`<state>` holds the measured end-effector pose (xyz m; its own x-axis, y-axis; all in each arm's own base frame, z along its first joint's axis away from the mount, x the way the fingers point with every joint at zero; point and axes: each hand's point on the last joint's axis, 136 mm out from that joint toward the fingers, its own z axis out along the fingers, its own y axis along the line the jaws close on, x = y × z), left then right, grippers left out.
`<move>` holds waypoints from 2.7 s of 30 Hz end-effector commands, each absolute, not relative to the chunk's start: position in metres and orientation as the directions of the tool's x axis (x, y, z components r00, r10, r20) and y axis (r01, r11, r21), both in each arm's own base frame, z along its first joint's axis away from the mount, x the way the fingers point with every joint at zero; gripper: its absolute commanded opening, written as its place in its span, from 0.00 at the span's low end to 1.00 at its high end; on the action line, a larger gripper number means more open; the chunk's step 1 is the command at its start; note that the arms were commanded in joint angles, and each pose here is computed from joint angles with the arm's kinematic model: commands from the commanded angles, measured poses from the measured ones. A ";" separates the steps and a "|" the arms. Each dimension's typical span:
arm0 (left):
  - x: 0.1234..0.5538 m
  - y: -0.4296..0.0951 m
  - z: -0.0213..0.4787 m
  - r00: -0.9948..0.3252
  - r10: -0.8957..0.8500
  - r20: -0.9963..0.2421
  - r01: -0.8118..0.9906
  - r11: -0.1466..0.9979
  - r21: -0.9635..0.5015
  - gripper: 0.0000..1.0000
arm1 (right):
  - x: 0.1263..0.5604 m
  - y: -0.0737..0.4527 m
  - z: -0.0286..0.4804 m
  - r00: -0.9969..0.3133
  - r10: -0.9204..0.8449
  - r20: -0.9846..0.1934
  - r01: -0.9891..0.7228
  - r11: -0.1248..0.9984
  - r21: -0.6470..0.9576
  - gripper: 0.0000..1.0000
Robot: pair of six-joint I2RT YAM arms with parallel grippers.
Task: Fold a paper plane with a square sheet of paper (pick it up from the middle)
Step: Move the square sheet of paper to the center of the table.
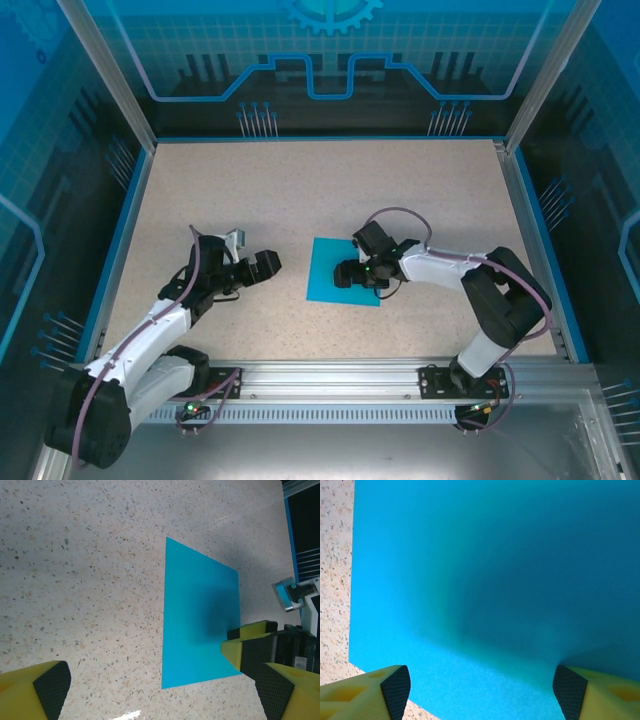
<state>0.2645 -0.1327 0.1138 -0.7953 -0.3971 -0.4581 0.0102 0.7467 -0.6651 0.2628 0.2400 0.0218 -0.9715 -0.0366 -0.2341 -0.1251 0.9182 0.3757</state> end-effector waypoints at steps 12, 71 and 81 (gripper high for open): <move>0.270 -0.134 0.117 -0.797 -0.323 -0.510 0.074 0.787 -0.613 0.98 | 0.262 0.238 0.018 -0.946 -0.242 -0.216 -0.298 0.912 0.282 0.83; 0.285 -0.119 0.112 -0.757 -0.372 -0.537 0.016 0.811 -0.585 0.99 | 0.299 0.266 0.033 -0.984 -0.022 -0.175 -0.022 1.000 0.002 0.99; 0.286 -0.120 0.110 -0.759 -0.378 -0.531 0.015 0.805 -0.593 0.99 | 0.293 0.265 -0.002 -0.996 -0.035 -0.085 -0.031 0.998 -0.048 0.99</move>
